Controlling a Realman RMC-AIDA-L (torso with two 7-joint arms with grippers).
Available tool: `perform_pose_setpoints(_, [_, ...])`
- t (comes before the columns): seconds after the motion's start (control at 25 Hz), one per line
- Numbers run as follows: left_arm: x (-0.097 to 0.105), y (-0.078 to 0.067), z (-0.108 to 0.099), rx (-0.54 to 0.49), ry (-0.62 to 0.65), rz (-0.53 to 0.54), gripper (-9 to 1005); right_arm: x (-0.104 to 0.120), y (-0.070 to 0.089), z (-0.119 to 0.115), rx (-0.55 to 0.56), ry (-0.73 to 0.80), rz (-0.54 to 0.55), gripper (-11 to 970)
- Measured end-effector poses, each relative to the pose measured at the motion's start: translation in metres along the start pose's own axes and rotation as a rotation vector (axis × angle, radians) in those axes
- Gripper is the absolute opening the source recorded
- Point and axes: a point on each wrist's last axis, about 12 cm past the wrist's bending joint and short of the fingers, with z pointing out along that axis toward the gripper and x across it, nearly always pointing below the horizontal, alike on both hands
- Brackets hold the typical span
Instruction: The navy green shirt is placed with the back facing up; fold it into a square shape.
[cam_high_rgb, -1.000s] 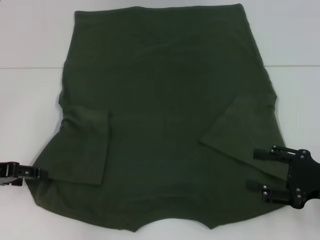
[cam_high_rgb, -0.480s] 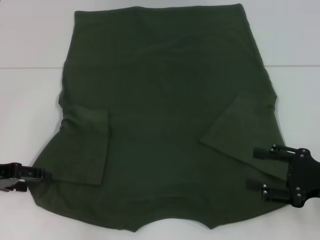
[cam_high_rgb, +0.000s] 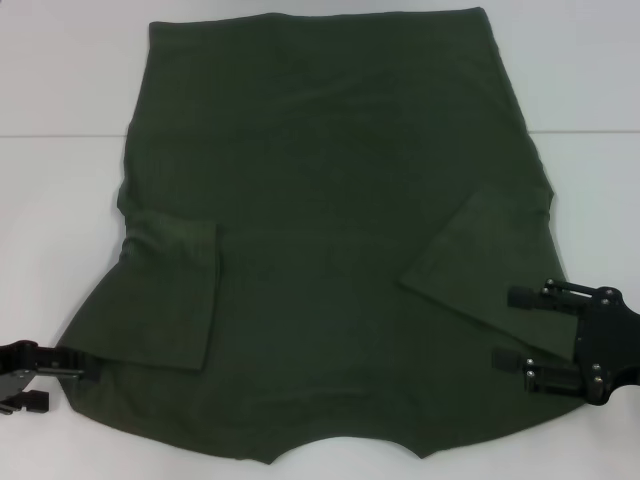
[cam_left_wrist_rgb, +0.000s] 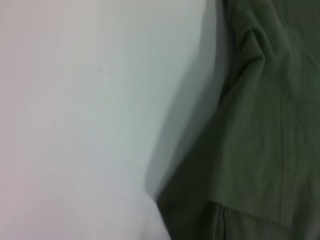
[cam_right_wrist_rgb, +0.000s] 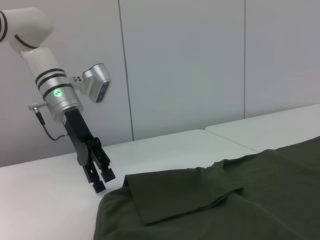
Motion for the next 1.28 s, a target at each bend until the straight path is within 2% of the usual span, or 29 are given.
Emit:
perform_pose_setpoints(1.04, [-0.004, 0.003, 0.008, 0.005, -0.035, -0.070, 935, -0.001, -0.001, 0.000, 0.003, 0.002, -0.003, 790])
perform_pose_setpoints(1.28, [-0.005, -0.001, 0.014, 0.020, -0.026, -0.073, 935, 0.000, -0.001, 0.000, 0.003, 0.002, -0.002, 790])
